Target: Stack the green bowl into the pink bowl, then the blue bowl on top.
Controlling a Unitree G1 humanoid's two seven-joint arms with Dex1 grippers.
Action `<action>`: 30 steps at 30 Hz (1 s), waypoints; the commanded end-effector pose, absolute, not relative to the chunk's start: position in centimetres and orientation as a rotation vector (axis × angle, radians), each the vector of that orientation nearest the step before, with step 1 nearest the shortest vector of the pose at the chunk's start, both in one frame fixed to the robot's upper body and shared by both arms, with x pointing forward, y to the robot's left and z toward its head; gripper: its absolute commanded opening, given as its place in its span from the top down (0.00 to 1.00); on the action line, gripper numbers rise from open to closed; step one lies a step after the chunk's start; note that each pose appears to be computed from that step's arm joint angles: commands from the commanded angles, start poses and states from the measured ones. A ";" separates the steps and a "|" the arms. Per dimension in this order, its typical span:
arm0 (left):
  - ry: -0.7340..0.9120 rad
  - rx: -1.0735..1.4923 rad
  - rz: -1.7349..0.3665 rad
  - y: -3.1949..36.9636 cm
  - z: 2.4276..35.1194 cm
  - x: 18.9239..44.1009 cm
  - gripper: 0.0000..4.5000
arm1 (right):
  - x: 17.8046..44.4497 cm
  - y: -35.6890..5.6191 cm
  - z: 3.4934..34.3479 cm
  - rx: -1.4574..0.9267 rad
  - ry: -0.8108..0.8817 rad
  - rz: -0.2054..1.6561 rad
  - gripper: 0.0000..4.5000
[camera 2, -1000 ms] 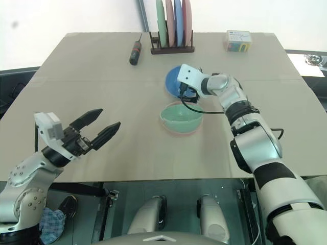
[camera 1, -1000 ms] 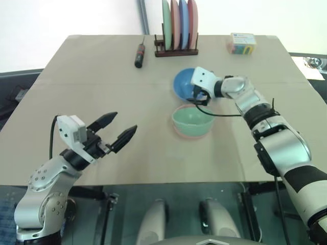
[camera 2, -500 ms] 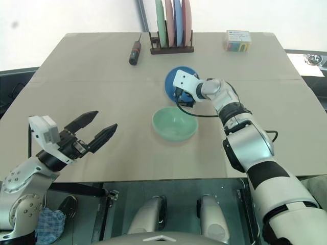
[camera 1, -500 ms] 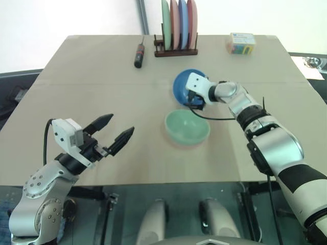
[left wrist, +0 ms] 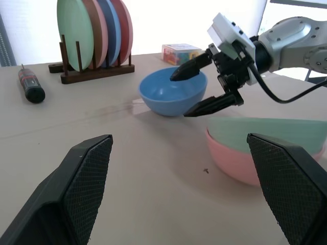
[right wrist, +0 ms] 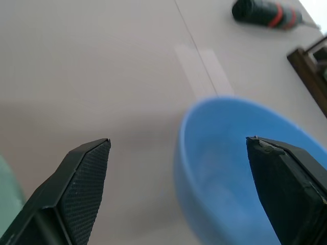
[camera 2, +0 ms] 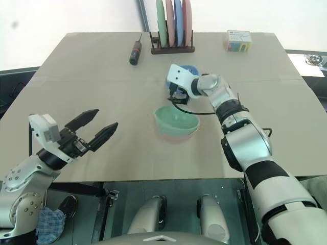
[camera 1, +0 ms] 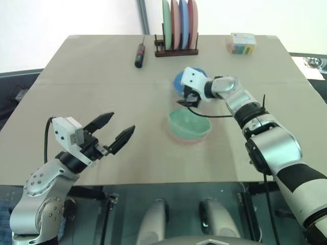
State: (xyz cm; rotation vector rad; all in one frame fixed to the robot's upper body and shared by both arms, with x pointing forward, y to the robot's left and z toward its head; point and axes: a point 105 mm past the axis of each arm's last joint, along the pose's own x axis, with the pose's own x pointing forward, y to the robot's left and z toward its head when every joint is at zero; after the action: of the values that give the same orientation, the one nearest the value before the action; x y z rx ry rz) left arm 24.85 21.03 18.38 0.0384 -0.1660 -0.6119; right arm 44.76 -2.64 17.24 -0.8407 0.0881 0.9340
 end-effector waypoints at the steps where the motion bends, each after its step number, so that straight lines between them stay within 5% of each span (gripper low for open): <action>1: -0.205 0.065 -0.614 21.1 19.3 24.6 0.00 | 45.5 -3.4 17.5 -0.867 0.087 0.857 0.01; 5: -0.204 0.063 -0.611 21.1 19.3 24.5 0.00 | 45.7 -3.8 16.9 -0.886 0.103 0.830 0.17; 14: -0.203 0.061 -0.610 21.1 19.2 24.6 0.00 | 45.5 -3.3 17.2 -0.877 0.092 0.848 0.99; 24: -0.200 0.057 -0.626 20.9 19.1 24.7 0.00 | 44.9 -2.6 20.0 -0.898 -0.038 0.925 0.99; 30: -0.194 0.056 -0.656 20.6 19.1 24.9 0.00 | 41.1 -2.8 24.5 -0.905 -0.251 1.174 0.99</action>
State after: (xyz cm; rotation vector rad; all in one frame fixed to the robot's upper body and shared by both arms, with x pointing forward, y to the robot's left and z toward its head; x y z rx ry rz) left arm 25.03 20.85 18.42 0.0377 -0.1670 -0.6361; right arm 42.90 -3.35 21.90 -0.9228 -0.1233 1.0873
